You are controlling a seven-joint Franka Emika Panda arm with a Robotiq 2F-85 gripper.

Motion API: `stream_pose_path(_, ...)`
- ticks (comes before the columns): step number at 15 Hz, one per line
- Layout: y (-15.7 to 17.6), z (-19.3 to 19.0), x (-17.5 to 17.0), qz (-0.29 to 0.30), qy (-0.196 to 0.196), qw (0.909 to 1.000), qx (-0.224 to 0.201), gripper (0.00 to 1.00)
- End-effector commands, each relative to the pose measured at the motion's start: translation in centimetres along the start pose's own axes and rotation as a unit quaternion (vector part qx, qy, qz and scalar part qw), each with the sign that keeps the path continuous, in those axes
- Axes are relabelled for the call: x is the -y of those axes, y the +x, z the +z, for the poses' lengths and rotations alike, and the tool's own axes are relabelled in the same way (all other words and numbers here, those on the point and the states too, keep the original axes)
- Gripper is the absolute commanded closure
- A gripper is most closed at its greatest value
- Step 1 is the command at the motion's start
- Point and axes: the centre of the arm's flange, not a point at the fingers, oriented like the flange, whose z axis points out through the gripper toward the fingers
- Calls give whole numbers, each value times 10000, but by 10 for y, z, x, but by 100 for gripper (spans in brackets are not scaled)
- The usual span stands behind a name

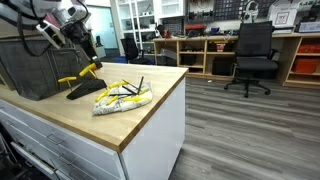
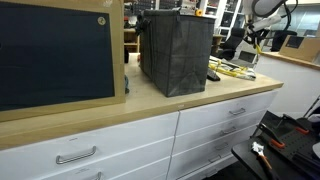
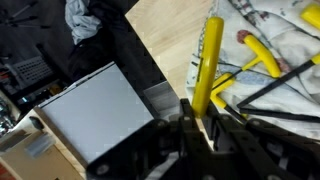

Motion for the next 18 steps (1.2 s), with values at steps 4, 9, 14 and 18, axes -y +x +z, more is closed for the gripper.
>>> stream_pose_path(4,-21,41,38,-802,-1278,9864,-647,96)
stream_pose_path(9,-27,45,69,-1368,-1755,9673,-1219,96)
stream_pose_path(14,-31,39,94,-1556,-1748,9601,-1532,96)
stream_pose_path(18,-32,43,101,-1511,-1736,9596,-1619,58)
